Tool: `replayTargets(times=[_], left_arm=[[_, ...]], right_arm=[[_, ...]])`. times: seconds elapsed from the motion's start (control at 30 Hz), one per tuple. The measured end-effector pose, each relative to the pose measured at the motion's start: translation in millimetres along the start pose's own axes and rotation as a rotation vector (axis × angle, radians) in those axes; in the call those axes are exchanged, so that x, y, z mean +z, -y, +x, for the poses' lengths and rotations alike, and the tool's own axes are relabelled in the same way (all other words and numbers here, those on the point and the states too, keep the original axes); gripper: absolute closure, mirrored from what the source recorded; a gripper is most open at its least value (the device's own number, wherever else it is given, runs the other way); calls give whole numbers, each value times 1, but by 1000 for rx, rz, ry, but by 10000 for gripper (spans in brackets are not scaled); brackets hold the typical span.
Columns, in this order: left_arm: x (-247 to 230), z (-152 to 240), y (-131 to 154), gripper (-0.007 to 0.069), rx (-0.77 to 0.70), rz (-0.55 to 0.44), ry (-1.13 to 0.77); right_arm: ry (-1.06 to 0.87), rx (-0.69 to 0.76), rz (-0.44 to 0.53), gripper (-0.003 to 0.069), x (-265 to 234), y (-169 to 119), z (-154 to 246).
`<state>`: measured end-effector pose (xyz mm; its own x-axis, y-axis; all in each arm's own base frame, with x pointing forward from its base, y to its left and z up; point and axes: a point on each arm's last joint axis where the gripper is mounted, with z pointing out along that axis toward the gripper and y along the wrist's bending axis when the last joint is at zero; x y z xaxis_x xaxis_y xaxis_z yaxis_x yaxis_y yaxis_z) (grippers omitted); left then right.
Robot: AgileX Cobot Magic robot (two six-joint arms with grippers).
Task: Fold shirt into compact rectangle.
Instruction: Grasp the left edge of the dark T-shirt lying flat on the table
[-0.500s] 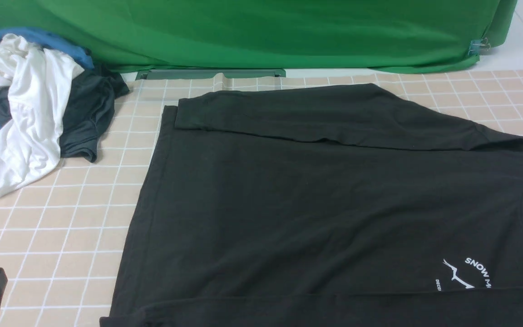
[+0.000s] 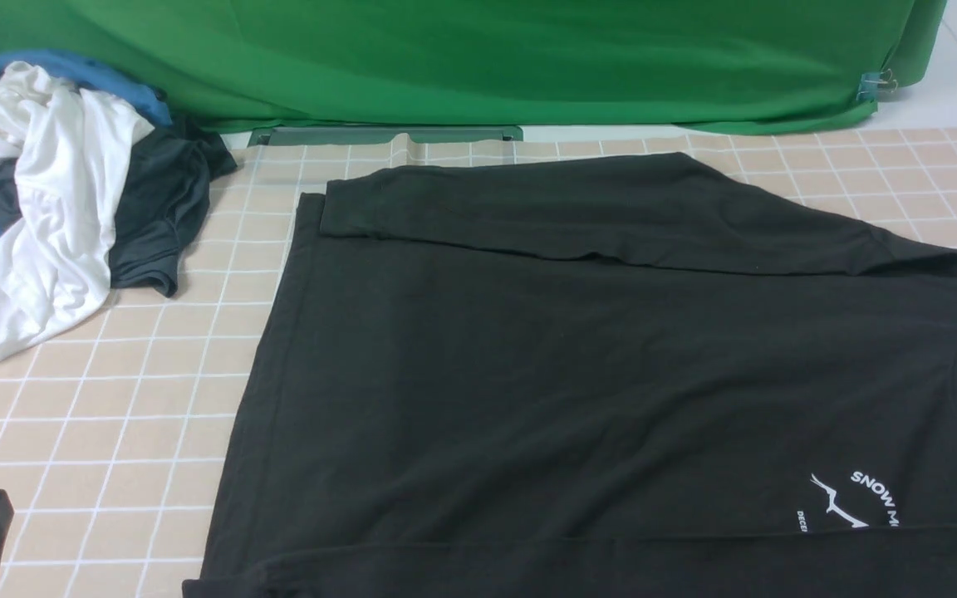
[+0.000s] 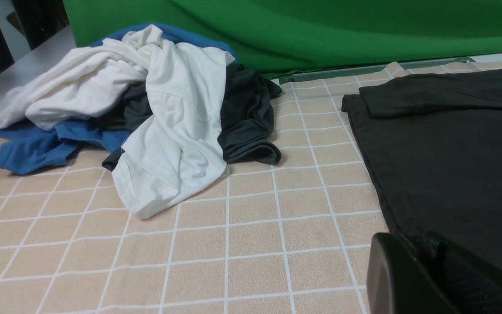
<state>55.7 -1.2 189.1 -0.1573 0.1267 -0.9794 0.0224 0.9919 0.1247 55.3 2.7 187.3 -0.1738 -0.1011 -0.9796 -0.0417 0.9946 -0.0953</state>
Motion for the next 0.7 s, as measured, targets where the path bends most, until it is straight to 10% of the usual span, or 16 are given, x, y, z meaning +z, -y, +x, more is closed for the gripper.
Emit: replayTargets(times=[0.3,0.37,0.4,0.47,0.7], left_arm=[[0,-2,0,603,-6,-4,17],[0,-8,-1,603,-106,-9,94],[-1,-12,-2,603,-176,141,140],[-2,-17,-4,603,-343,-6,194],[-12,-40,-20,603,-718,-47,527]], right_arm=[[0,0,0,421,0,0,0],[0,0,0,421,0,0,0],[0,0,0,421,0,0,0],[0,0,0,421,0,0,0],[8,0,2,421,0,0,-1]])
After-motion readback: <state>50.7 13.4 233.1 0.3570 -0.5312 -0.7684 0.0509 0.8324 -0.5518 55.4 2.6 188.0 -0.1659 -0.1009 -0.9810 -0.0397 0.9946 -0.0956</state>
